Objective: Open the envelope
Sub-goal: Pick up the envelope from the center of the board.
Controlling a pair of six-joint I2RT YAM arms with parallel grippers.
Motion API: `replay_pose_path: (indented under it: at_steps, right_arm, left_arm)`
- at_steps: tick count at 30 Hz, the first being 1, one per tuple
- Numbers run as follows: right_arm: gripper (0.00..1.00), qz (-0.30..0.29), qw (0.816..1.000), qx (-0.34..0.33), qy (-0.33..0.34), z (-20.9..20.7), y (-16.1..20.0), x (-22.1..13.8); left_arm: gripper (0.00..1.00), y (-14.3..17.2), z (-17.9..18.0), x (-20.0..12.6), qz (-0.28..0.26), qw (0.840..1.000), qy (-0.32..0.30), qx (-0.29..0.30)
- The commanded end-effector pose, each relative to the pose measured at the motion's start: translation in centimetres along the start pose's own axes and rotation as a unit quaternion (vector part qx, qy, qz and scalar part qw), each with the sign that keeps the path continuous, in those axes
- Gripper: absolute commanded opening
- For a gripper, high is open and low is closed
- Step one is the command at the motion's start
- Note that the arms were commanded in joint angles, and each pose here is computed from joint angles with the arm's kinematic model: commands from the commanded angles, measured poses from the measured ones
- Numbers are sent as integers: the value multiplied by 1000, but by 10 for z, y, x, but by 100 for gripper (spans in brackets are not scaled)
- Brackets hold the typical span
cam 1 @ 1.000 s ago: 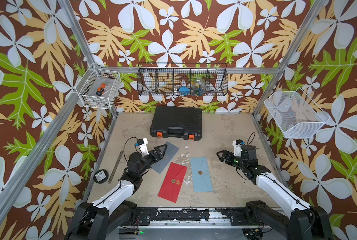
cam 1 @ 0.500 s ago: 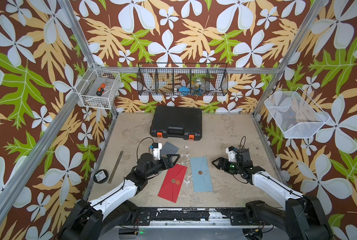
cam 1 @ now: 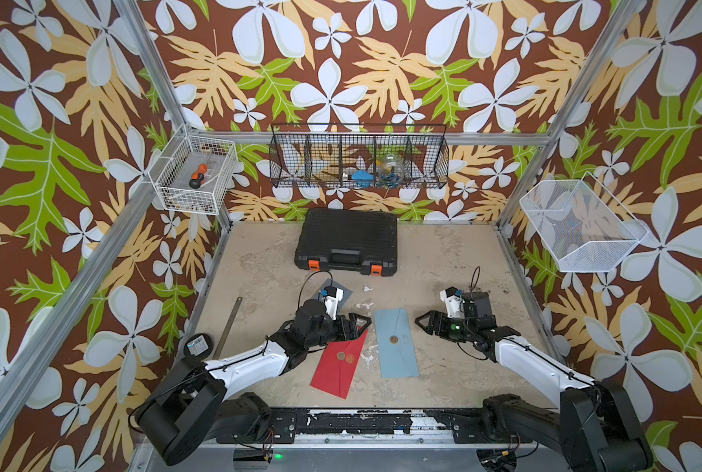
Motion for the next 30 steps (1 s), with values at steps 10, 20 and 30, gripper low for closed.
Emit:
replay_pose_path:
  at_steps: [10, 20, 30]
  right_arm:
    - [73, 8, 999, 8, -33, 3, 1, 4]
    - [72, 4, 999, 18, -43, 0, 7, 7]
    - [70, 21, 997, 36, -65, -5, 18, 17]
  left_arm:
    - [85, 22, -5, 22, 64, 998, 4, -4]
    - [82, 26, 1, 37, 85, 996, -6, -16]
    - [82, 33, 11, 42, 96, 994, -23, -39]
Point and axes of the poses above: each gripper's point midway between its finger pads, its own x axis out along the fingers, its own z axis along the line the jaws close on, y = z × x, the point moved 10 cm from there along -x, back along the fingers, and after that the axes turned 11 degrees about -x, right-handed, at the moved point
